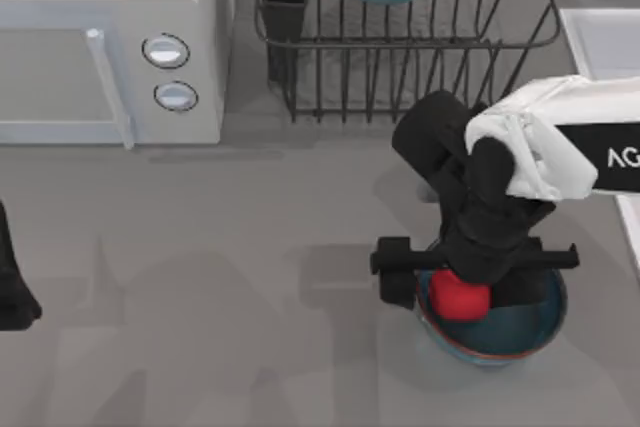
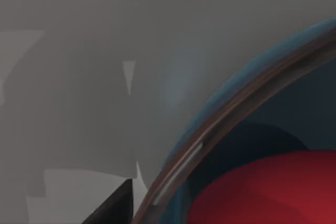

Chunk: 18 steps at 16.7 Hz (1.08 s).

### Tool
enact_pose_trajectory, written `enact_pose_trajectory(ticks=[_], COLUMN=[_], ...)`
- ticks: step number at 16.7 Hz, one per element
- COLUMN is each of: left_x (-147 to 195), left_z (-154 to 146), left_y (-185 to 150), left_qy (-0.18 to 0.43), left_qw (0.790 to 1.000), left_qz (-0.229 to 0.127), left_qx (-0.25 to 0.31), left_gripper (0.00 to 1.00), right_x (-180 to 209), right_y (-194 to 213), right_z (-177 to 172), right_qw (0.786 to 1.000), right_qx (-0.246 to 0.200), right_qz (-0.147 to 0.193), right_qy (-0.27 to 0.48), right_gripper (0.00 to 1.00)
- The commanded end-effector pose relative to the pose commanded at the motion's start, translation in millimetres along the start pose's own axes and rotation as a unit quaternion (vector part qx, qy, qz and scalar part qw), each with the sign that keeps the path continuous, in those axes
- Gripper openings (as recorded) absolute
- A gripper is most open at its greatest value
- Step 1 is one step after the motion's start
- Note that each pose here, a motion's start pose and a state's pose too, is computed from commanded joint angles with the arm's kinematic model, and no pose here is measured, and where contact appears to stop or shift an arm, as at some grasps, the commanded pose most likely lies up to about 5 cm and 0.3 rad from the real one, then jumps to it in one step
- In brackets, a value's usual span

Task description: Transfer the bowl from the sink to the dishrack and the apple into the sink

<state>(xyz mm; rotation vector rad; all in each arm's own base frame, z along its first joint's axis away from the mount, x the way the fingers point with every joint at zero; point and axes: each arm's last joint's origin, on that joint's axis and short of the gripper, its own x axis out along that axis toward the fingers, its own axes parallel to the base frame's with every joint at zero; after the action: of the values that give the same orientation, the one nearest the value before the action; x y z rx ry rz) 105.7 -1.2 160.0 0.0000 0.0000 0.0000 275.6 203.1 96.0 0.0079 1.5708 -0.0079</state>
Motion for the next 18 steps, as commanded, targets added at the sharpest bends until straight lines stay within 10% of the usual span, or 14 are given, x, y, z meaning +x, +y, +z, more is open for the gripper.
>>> enact_pose_trajectory(ticks=[18], left_x=[0], left_z=[0], left_y=[0], left_qy=[0.0], left_qw=[1.0], left_qz=[0.0], left_qx=[0.0], left_gripper=[1.0], right_x=[-126], right_y=[3], right_z=[0], right_qw=[1.0], right_qx=[-0.007], right_qz=[0.007], right_qy=[-0.026], right_gripper=[0.0])
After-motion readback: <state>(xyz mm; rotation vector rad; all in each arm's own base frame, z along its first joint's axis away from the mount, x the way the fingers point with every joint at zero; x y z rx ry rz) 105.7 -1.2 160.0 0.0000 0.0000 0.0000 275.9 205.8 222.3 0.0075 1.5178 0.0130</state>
